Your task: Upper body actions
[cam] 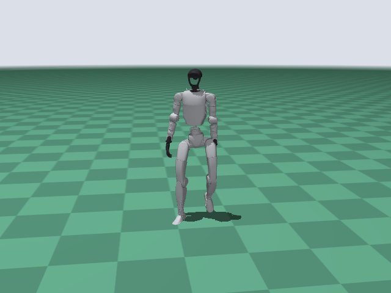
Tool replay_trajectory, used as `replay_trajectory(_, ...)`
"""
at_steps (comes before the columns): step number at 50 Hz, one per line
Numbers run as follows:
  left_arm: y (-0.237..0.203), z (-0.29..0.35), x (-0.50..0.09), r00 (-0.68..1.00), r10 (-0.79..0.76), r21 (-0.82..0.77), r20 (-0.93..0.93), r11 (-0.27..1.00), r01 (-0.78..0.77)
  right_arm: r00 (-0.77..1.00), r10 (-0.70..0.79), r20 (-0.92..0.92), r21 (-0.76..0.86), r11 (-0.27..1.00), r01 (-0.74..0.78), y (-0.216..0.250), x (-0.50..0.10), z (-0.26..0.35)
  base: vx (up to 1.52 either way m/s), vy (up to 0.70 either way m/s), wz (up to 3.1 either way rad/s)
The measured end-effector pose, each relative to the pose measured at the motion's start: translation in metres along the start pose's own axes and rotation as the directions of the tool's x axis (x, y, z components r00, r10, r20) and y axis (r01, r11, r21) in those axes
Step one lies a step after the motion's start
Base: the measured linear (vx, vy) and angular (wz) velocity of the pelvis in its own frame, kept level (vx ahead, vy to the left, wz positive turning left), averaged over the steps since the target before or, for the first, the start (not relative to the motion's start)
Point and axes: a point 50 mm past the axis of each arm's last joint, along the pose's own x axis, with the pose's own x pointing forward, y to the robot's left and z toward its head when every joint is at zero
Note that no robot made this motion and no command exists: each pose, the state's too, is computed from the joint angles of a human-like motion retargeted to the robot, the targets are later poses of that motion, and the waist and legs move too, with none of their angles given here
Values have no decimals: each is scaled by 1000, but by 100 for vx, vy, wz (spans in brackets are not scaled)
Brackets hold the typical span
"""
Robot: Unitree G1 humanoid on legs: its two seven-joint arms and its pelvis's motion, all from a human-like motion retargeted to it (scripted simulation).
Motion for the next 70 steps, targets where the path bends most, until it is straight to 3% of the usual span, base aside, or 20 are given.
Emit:
replay_trajectory(8,-8,7,1,999,-20,25,32,1000,19,987,-29,155,-35,999,35,-13,-3,45,33,5,-79)
replay_trajectory(14,-4,6,0,999,-19,26,31,999,19,987,-13,158,-44,999,20,-7,-2,44,41,7,11)
replay_trajectory(22,12,0,-1,1000,27,22,17,999,-27,997,55,-55,9,998,-55,18,0,-25,55,4,43)
replay_trajectory(27,-3,15,-1,998,-11,23,58,1000,10,979,93,-182,115,991,-73,27,-6,-62,45,14,113)
replay_trajectory(33,-21,47,-3,986,-74,148,152,988,52,974,54,-221,19,999,-51,22,-8,-71,30,16,157)
replay_trajectory(41,-43,92,-12,957,-152,282,248,956,79,991,44,-124,-2,999,-45,20,-3,-47,5,4,254)
replay_trajectory(50,-24,112,-19,956,-114,368,269,930,7,992,-27,-126,49,998,34,6,-5,-58,-5,-14,355)
replay_trajectory(59,12,107,-21,960,26,185,278,980,-80,993,-80,-87,44,996,84,-4,-3,-46,-18,-35,226)
replay_trajectory(63,30,75,-15,978,106,96,180,987,-125,991,-127,-40,20,992,128,-16,-3,-34,-10,-18,291)
replay_trajectory(70,30,21,-7,993,113,23,21,993,-113,994,-104,-24,176,979,107,-9,-1,-22,-20,-8,239)
